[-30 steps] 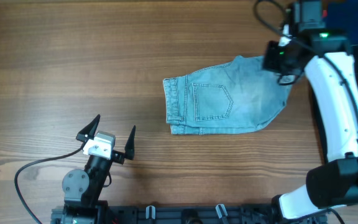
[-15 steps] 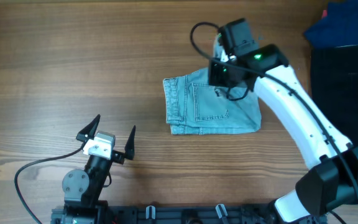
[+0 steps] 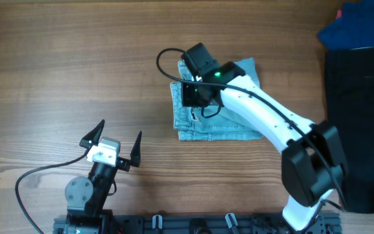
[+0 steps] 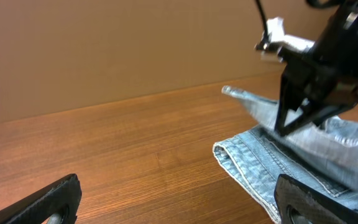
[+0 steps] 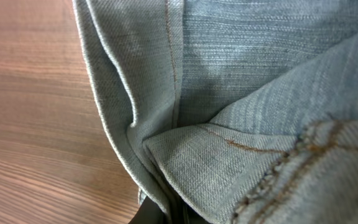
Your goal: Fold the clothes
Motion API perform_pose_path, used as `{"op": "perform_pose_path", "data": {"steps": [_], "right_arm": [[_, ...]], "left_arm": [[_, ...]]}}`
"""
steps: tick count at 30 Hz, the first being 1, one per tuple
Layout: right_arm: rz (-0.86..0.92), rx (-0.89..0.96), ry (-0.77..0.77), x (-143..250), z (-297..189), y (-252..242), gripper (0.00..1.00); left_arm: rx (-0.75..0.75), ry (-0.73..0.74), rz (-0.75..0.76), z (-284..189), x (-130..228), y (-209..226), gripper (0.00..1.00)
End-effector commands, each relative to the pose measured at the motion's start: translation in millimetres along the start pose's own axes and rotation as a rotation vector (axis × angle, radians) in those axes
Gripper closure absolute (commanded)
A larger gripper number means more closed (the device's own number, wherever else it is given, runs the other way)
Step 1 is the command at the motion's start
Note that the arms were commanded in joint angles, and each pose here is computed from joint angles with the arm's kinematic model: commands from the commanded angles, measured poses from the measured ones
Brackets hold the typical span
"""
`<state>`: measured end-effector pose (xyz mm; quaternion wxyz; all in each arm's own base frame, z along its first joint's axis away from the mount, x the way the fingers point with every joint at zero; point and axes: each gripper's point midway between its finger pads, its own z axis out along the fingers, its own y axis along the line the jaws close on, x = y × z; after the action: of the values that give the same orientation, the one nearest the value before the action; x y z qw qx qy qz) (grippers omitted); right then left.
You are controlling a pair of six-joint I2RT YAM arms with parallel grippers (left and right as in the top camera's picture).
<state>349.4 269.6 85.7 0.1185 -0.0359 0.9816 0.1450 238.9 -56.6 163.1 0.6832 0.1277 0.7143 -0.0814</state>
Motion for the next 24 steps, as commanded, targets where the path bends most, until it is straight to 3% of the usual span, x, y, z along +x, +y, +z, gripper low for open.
{"op": "perform_pose_path", "data": {"steps": [1,2,4,6,8,19,22,24], "right_arm": [[-0.014,-0.031,0.079,22.7,19.4,15.7,0.96],[-0.020,-0.031,0.084,25.5,21.0,18.3,0.96],[-0.029,-0.030,0.091,29.5,23.4,21.8,0.81],[-0.031,-0.031,0.092,30.0,23.4,22.4,0.38],[-0.034,-0.032,0.087,27.6,22.2,21.4,0.32],[-0.084,-0.123,-0.145,-21.1,-90.0,21.2,0.25],[-0.080,-0.033,-0.197,-31.4,-86.2,6.0,0.30],[-0.079,0.002,-0.204,-35.2,-74.1,-0.4,0.40]], "left_arm": [[0.003,0.000,0.012,-0.3,1.4,-0.2,0.00],[0.003,0.000,0.012,-0.3,1.4,-0.2,0.00],[0.003,0.000,0.012,-0.3,1.4,-0.2,0.00],[0.003,0.000,0.012,-0.3,1.4,-0.2,0.00],[0.003,0.000,0.012,-0.3,1.4,-0.2,0.00],[0.003,0.000,0.012,-0.3,1.4,-0.2,0.00],[0.003,0.000,0.012,-0.3,1.4,-0.2,0.00],[0.003,0.000,0.012,-0.3,1.4,-0.2,0.00]]}}
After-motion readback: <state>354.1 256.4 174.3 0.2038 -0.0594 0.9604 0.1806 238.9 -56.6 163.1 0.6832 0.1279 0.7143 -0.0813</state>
